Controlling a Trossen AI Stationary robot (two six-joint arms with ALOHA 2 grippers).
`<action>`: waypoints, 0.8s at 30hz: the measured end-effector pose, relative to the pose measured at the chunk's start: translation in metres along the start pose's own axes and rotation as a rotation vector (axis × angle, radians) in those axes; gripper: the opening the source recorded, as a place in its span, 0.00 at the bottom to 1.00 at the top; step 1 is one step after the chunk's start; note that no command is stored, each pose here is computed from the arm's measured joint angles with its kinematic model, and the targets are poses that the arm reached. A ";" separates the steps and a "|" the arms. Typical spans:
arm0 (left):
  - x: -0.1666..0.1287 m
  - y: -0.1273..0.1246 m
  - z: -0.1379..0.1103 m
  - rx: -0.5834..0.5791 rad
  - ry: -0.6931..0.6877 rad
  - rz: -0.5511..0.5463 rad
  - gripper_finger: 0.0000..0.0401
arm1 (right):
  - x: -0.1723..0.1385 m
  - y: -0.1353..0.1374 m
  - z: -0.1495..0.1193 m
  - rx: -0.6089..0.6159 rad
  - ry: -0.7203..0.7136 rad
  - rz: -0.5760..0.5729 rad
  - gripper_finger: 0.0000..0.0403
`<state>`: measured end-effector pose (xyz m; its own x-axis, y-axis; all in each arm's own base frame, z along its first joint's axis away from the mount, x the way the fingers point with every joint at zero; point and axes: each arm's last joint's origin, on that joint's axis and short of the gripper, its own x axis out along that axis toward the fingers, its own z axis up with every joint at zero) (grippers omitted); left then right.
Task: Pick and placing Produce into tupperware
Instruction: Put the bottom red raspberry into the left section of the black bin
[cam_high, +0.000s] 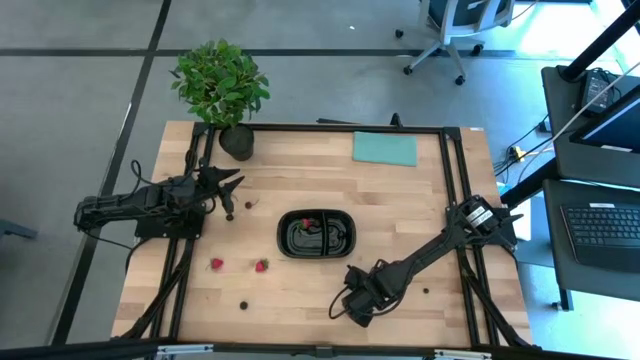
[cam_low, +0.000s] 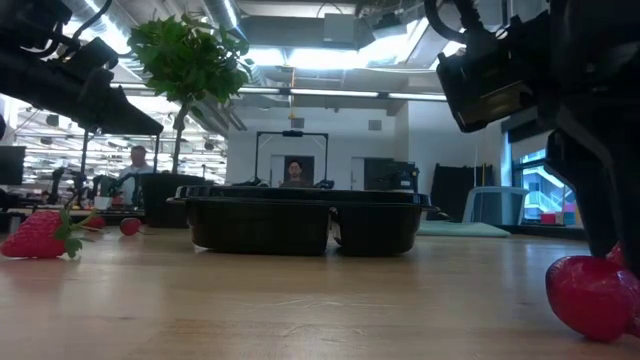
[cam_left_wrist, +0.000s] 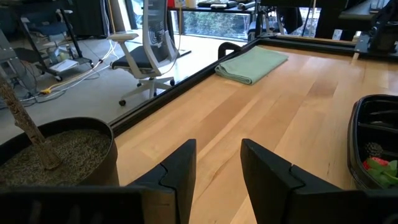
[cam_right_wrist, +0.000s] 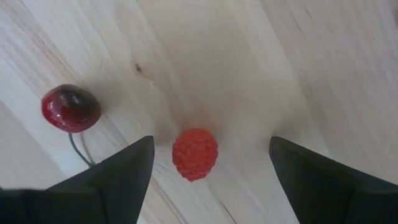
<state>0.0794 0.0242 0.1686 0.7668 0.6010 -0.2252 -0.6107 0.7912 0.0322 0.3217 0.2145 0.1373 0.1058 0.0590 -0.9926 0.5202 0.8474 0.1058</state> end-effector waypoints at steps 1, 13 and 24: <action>0.000 0.000 0.000 0.000 0.000 0.000 0.30 | 0.000 0.000 0.000 0.002 0.000 0.000 0.80; 0.000 0.000 0.000 0.000 -0.001 0.000 0.30 | 0.001 0.000 0.000 0.007 0.001 -0.001 0.79; 0.000 0.000 0.000 0.000 0.000 0.000 0.30 | 0.001 -0.003 -0.001 0.008 0.013 -0.029 0.57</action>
<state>0.0794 0.0243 0.1687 0.7668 0.6012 -0.2248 -0.6108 0.7911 0.0323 0.3194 0.2128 0.1358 0.0797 0.0414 -0.9960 0.5301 0.8444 0.0775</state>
